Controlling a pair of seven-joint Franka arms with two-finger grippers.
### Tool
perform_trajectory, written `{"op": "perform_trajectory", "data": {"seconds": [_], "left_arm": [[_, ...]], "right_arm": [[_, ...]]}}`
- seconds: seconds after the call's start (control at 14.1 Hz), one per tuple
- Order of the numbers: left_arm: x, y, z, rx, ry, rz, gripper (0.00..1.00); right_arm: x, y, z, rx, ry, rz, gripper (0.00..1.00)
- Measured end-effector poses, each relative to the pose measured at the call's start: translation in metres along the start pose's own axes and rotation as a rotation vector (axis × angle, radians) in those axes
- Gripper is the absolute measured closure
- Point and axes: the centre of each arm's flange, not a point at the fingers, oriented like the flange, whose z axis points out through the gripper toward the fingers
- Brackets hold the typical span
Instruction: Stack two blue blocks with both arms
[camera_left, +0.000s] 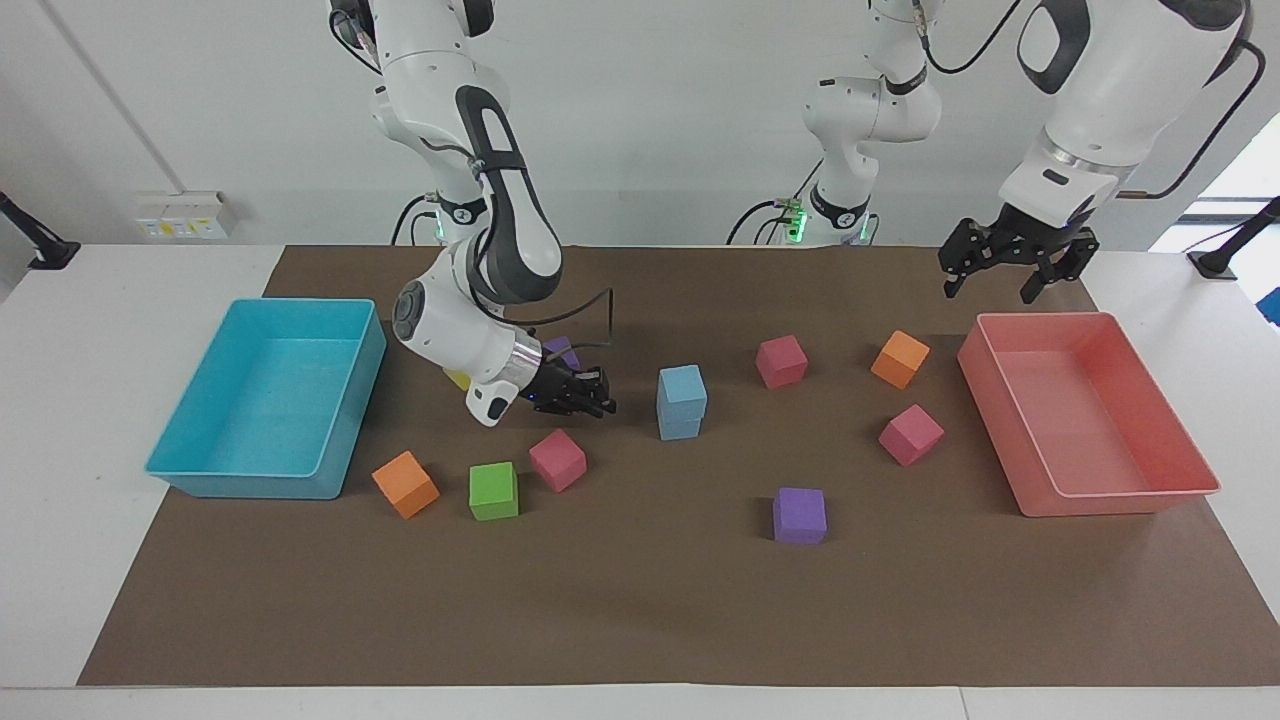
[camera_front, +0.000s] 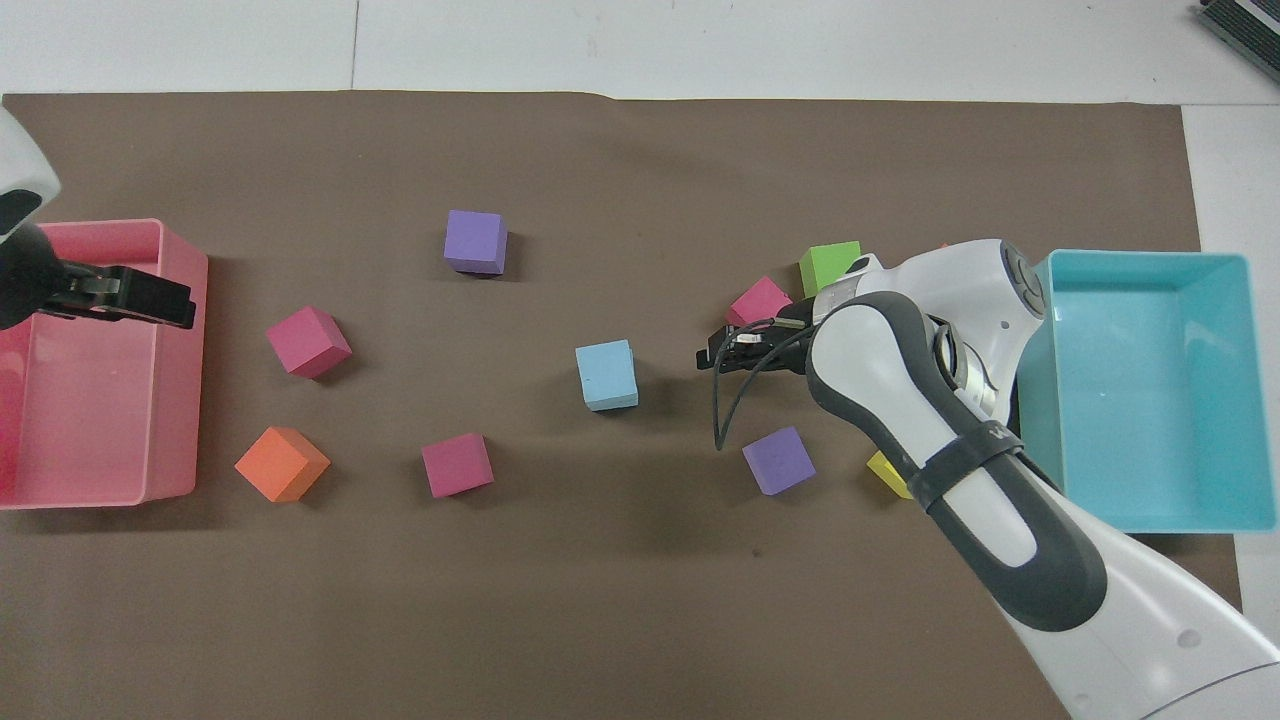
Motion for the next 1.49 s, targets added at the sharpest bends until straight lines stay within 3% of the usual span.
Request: {"op": "perform_trajectory", "data": {"seconds": [0.36, 0.71, 0.92, 1.49], "left_arm": [[-0.007, -0.022, -0.031, 0.003, 0.013, -0.030, 0.00], [-0.023, -0.006, -0.028, -0.009, -0.104, -0.002, 0.00], [-0.028, -0.005, -0.031, -0.011, -0.121, -0.001, 0.00], [-0.028, -0.004, -0.031, -0.012, -0.122, 0.000, 0.00]], "right_arm": [[-0.004, -0.021, -0.050, -0.200, 0.051, -0.034, 0.03], [-0.001, -0.021, -0.110, -0.445, 0.031, -0.091, 0.00], [-0.001, -0.026, -0.150, -0.573, 0.045, -0.139, 0.00], [-0.028, -0.015, -0.261, -0.590, 0.142, -0.066, 0.00]]}}
